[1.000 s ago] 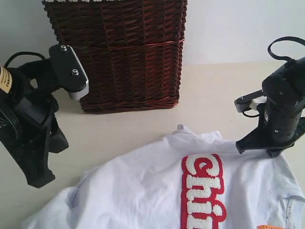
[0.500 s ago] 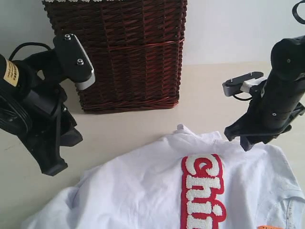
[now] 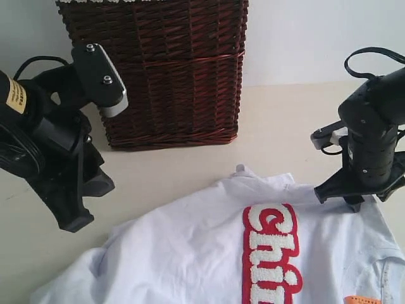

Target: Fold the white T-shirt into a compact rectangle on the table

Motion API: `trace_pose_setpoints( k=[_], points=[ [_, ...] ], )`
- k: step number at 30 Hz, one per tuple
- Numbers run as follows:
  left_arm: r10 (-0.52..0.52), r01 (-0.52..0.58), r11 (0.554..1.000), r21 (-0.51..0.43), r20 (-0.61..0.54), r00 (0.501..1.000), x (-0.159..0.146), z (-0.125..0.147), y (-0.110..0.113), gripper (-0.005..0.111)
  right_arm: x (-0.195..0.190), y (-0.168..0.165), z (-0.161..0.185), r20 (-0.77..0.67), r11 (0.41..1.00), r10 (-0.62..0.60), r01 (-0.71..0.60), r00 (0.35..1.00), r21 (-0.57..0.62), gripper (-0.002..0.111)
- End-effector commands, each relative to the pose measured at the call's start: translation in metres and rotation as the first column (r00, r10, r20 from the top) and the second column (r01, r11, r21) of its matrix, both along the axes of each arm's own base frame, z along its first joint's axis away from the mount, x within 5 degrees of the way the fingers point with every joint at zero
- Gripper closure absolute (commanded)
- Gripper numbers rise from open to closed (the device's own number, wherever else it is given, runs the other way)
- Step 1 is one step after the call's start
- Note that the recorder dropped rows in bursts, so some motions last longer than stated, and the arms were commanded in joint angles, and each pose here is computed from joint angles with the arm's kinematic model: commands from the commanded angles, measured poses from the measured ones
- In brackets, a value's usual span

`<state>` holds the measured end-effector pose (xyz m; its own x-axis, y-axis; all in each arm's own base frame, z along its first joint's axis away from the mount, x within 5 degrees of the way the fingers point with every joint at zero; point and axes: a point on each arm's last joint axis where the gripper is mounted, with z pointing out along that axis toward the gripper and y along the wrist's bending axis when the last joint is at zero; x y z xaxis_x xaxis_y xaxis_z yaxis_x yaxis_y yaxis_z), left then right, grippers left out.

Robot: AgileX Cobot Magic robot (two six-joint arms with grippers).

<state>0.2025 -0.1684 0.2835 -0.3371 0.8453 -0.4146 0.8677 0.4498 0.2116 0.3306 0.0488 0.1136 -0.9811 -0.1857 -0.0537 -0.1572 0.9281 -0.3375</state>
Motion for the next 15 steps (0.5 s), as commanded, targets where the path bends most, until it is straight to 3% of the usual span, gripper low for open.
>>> trace_pose_setpoints(
  k=[1,2,3,7,11,15],
  points=[
    [0.003,-0.002,1.000,-0.027,0.019,1.000,0.003,0.001,-0.003,0.066,0.004,0.002,-0.017,-0.021,0.998,0.054,-0.053,0.998,0.021,0.079],
    [0.003,-0.002,1.000,-0.026,0.018,1.000,0.004,0.000,-0.003,0.066,0.004,0.002,-0.020,-0.029,0.998,0.059,-0.058,0.998,0.021,0.088],
    [0.002,-0.002,1.000,-0.028,0.020,1.000,0.006,-0.002,-0.005,0.066,0.005,0.002,-0.024,-0.031,0.997,0.076,-0.076,0.997,0.017,0.107],
    [0.015,-0.016,1.000,-0.026,-0.041,0.999,0.012,-0.018,-0.014,0.066,0.018,-0.006,-0.012,0.048,0.988,0.114,-0.108,0.992,-0.109,0.108],
    [0.012,-0.011,1.000,0.021,-0.091,0.996,0.024,-0.047,-0.024,0.066,0.040,-0.017,0.030,0.152,0.951,0.139,-0.089,0.979,-0.296,0.108],
    [0.021,-0.006,0.996,0.088,-0.169,0.985,0.030,-0.072,-0.028,0.066,0.055,-0.015,0.057,0.287,0.951,0.146,-0.055,0.947,-0.303,0.108]
  ],
)
